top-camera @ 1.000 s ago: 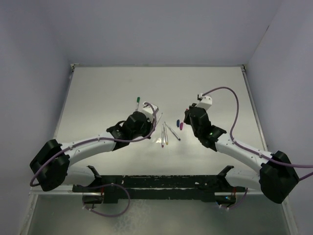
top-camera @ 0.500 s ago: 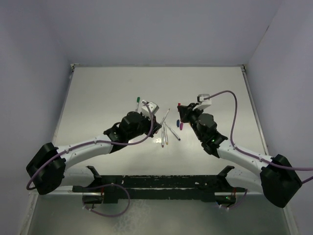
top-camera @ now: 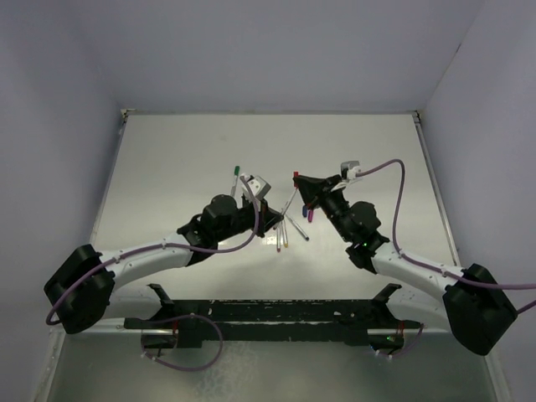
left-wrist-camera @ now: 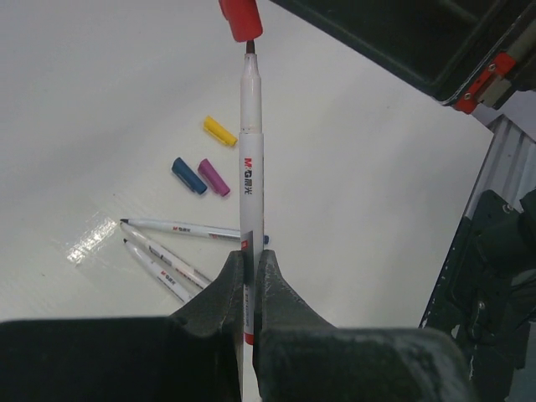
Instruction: Insert the pens into the pen caps
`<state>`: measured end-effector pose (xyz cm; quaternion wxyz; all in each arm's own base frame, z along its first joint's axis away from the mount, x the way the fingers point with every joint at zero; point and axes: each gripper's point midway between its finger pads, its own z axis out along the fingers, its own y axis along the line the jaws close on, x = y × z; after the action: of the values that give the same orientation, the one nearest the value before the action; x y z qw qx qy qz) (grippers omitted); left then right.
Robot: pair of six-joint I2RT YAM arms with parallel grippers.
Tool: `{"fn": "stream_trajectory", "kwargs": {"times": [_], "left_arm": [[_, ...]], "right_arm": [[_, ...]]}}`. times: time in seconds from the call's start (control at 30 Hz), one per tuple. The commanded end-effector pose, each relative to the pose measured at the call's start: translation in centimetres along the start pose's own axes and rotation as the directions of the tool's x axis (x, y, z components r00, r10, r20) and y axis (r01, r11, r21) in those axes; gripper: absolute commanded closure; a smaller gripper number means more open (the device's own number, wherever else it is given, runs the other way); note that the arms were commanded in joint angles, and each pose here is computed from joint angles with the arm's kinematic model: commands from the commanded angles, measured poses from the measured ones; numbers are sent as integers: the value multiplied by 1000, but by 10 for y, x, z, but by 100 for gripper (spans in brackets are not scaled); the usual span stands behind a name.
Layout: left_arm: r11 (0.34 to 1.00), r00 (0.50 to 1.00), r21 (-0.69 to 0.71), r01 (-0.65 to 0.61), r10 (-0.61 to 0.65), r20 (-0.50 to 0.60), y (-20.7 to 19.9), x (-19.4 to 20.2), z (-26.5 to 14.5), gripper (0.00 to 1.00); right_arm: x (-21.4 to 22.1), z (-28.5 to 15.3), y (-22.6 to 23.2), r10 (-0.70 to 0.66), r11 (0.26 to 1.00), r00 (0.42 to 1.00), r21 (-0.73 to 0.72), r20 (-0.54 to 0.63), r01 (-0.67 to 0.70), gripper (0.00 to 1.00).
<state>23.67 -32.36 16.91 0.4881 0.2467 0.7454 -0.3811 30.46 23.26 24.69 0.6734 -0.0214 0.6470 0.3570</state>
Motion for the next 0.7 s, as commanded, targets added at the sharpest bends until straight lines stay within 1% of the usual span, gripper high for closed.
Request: {"fn": "stream_trajectory", "kwargs": {"times": [0.0,0.17,0.27,0.43,0.67], "left_arm": [[993,993,114,5,-18,115,-22,-29,2,100],[988,987,153,26,-50,150,-27,-31,0,100],[987,987,160,33,-57,149,-28,-30,0,100],[991,988,122,55,-71,134,-21,-23,-2,100],[993,981,91,69,-84,176,-14,-23,-12,100]], "right_arm": [[-28,4,28,24,992,995,-127,97,-11,100],[-25,1,30,58,988,993,-151,107,-41,100],[-30,-1,31,69,986,988,-160,139,-46,100],[-47,-1,32,58,988,980,-151,191,-29,100],[-66,-8,32,56,990,966,-140,253,-20,100]]}}
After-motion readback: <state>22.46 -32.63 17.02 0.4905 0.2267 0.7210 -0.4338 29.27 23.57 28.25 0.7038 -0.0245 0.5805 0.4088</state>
